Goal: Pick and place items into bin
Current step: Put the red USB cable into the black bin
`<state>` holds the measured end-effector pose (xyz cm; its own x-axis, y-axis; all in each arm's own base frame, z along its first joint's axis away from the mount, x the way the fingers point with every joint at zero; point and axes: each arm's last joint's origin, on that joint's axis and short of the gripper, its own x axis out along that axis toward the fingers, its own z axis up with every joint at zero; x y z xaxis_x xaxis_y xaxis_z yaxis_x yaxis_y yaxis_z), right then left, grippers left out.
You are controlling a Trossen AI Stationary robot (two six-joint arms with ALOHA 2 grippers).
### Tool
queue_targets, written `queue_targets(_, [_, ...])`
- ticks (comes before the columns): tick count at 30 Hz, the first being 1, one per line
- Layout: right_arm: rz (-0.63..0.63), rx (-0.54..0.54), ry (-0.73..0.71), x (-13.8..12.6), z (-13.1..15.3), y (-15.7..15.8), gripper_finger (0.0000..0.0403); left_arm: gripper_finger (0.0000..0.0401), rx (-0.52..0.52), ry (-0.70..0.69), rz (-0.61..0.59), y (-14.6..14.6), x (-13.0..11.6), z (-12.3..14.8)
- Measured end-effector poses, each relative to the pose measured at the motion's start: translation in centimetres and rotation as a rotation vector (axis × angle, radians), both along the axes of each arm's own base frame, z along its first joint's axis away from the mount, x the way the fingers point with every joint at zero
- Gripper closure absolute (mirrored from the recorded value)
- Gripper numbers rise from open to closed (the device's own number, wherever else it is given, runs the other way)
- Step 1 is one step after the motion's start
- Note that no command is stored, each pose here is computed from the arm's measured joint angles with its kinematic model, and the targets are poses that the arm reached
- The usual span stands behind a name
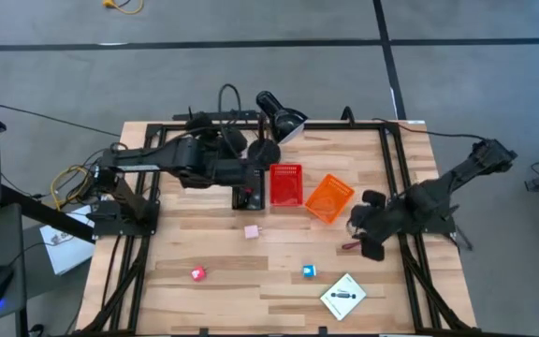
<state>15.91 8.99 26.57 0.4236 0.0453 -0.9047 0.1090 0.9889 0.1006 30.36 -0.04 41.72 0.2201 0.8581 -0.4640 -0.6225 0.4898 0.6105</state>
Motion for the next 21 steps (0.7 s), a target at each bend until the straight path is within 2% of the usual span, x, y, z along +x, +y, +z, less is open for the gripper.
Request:
queue_targets(5, [-0.003, -0.049, 0.131, 1.2, -2.7, 2.4, 0.0244, 0.0251, -0.008, -0.062, -0.012, -0.3, -1.8, 1.5])
queue_targets(11, [0.04, -0.117, 0.293, 2.3, -6.3, 4.8, 0.0244, 0.0251, -0.012, -0.08, -0.012, -0.3, -2.3, 1.9])
queue_targets(15, [0.04, -0.178, 0.379, 3.0, -8.6, 5.4, 0.0244, 0.0251, -0.013, -0.075, -0.016, -0.3, -2.3, 1.9])
queue_targets(21, [0.12, -0.272, 0.477, 3.6, -11.1, 5.8, 0.0244, 0.0251, -0.014, -0.074, -0.016, -0.3, -2.3, 1.9])
